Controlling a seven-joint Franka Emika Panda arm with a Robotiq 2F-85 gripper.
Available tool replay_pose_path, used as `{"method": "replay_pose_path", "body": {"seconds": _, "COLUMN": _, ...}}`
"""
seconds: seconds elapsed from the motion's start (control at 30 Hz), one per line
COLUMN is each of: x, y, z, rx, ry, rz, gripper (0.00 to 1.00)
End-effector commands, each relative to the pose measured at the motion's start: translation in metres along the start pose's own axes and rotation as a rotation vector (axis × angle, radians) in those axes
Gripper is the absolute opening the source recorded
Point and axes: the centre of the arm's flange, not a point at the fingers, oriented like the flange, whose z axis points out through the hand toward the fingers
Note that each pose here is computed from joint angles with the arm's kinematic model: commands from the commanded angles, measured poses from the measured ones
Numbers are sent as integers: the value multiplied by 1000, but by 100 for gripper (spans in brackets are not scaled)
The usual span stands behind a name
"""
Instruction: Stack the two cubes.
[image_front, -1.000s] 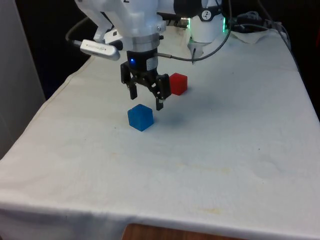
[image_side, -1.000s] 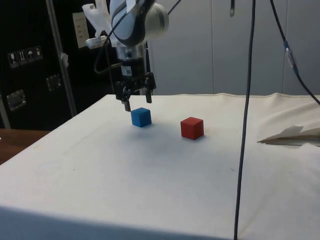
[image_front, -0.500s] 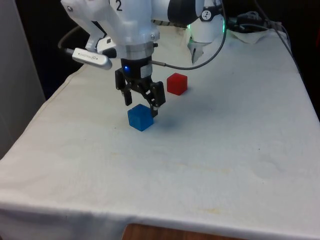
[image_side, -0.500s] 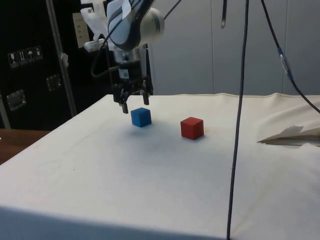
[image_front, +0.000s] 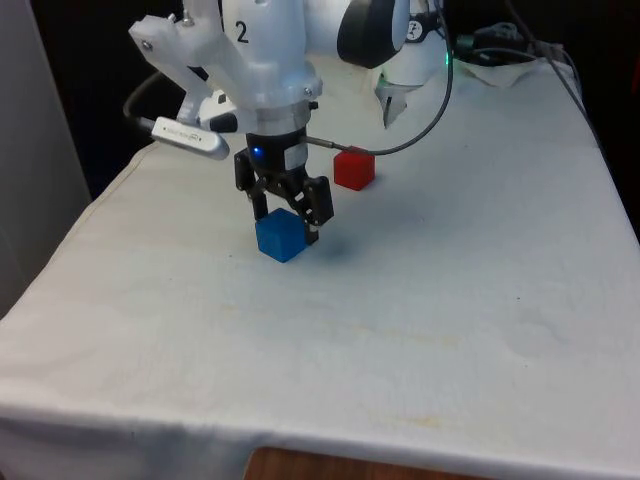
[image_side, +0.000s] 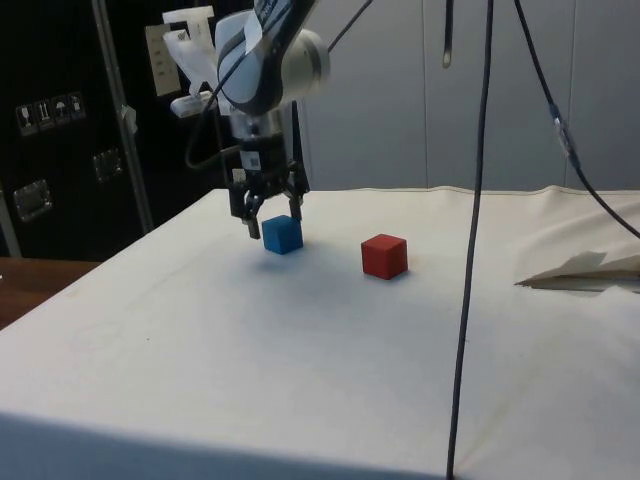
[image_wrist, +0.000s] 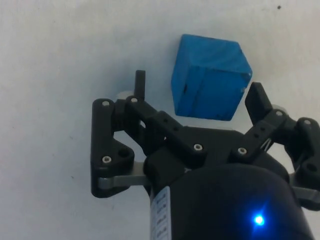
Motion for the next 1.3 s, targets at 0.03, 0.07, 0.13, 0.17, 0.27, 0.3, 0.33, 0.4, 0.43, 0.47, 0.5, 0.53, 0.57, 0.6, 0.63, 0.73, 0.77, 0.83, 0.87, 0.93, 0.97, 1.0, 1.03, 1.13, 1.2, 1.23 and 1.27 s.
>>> {"method": "replay_pose_path", "body": {"seconds": 0.03, "x": 0, "y": 0, "z": 3, "rx": 10, "ry": 0, "rz": 0, "gripper": 100}}
{"method": "replay_pose_path", "body": {"seconds": 0.07, "x": 0, "y": 0, "z": 2, "rx": 8, "ry": 1, "rz": -1, "gripper": 100}}
{"method": "replay_pose_path", "body": {"seconds": 0.13, "x": 0, "y": 0, "z": 2, "rx": 5, "ry": 1, "rz": 0, "gripper": 100}}
{"method": "replay_pose_path", "body": {"seconds": 0.17, "x": 0, "y": 0, "z": 1, "rx": 4, "ry": 2, "rz": 0, "gripper": 97}}
{"method": "replay_pose_path", "body": {"seconds": 0.27, "x": 0, "y": 0, "z": 1, "rx": 3, "ry": 1, "rz": 0, "gripper": 80}}
{"method": "replay_pose_path", "body": {"seconds": 0.3, "x": 0, "y": 0, "z": 1, "rx": 3, "ry": 1, "rz": 0, "gripper": 69}}
{"method": "replay_pose_path", "body": {"seconds": 0.33, "x": -1, "y": 0, "z": 1, "rx": 2, "ry": 0, "rz": 0, "gripper": 51}}
{"method": "replay_pose_path", "body": {"seconds": 0.4, "x": -1, "y": 0, "z": 1, "rx": 2, "ry": 2, "rz": 0, "gripper": 19}}
{"method": "replay_pose_path", "body": {"seconds": 0.43, "x": -1, "y": 0, "z": 1, "rx": 2, "ry": 2, "rz": 0, "gripper": 9}}
{"method": "replay_pose_path", "body": {"seconds": 0.47, "x": -1, "y": 1, "z": 1, "rx": 1, "ry": 1, "rz": -1, "gripper": 0}}
{"method": "replay_pose_path", "body": {"seconds": 0.5, "x": -1, "y": 1, "z": 1, "rx": 0, "ry": 1, "rz": 0, "gripper": 0}}
{"method": "replay_pose_path", "body": {"seconds": 0.53, "x": -1, "y": 1, "z": 1, "rx": 0, "ry": 1, "rz": 0, "gripper": 0}}
{"method": "replay_pose_path", "body": {"seconds": 0.57, "x": 0, "y": 1, "z": 2, "rx": -2, "ry": -1, "rz": 2, "gripper": 0}}
{"method": "replay_pose_path", "body": {"seconds": 0.6, "x": -1, "y": 1, "z": 0, "rx": 0, "ry": 2, "rz": 0, "gripper": 0}}
{"method": "replay_pose_path", "body": {"seconds": 0.63, "x": -1, "y": 1, "z": 0, "rx": 0, "ry": 2, "rz": 1, "gripper": 0}}
{"method": "replay_pose_path", "body": {"seconds": 0.73, "x": -1, "y": 0, "z": 1, "rx": 0, "ry": 1, "rz": 0, "gripper": 0}}
{"method": "replay_pose_path", "body": {"seconds": 0.77, "x": -1, "y": 0, "z": 1, "rx": 0, "ry": 1, "rz": 0, "gripper": 0}}
{"method": "replay_pose_path", "body": {"seconds": 0.83, "x": -2, "y": 3, "z": -11, "rx": -2, "ry": 4, "rz": -1, "gripper": 0}}
{"method": "replay_pose_path", "body": {"seconds": 0.87, "x": -3, "y": 4, "z": -15, "rx": -3, "ry": 3, "rz": -1, "gripper": 0}}
{"method": "replay_pose_path", "body": {"seconds": 0.93, "x": -1, "y": 3, "z": -8, "rx": -2, "ry": -2, "rz": 1, "gripper": 0}}
{"method": "replay_pose_path", "body": {"seconds": 0.97, "x": -5, "y": 6, "z": -21, "rx": -3, "ry": 0, "rz": -2, "gripper": 0}}
{"method": "replay_pose_path", "body": {"seconds": 1.0, "x": -6, "y": 7, "z": -23, "rx": -2, "ry": -1, "rz": -3, "gripper": 0}}
{"method": "replay_pose_path", "body": {"seconds": 1.03, "x": -9, "y": 9, "z": -30, "rx": -2, "ry": -1, "rz": -4, "gripper": 0}}
{"method": "replay_pose_path", "body": {"seconds": 1.13, "x": -13, "y": 13, "z": -39, "rx": -4, "ry": -1, "rz": -4, "gripper": 0}}
{"method": "replay_pose_path", "body": {"seconds": 1.2, "x": -16, "y": 16, "z": -44, "rx": -5, "ry": 1, "rz": -6, "gripper": 0}}
{"method": "replay_pose_path", "body": {"seconds": 1.23, "x": -15, "y": 15, "z": -42, "rx": 0, "ry": 0, "rz": -6, "gripper": 0}}
{"method": "replay_pose_path", "body": {"seconds": 1.27, "x": -18, "y": 17, "z": -50, "rx": -5, "ry": 4, "rz": -7, "gripper": 0}}
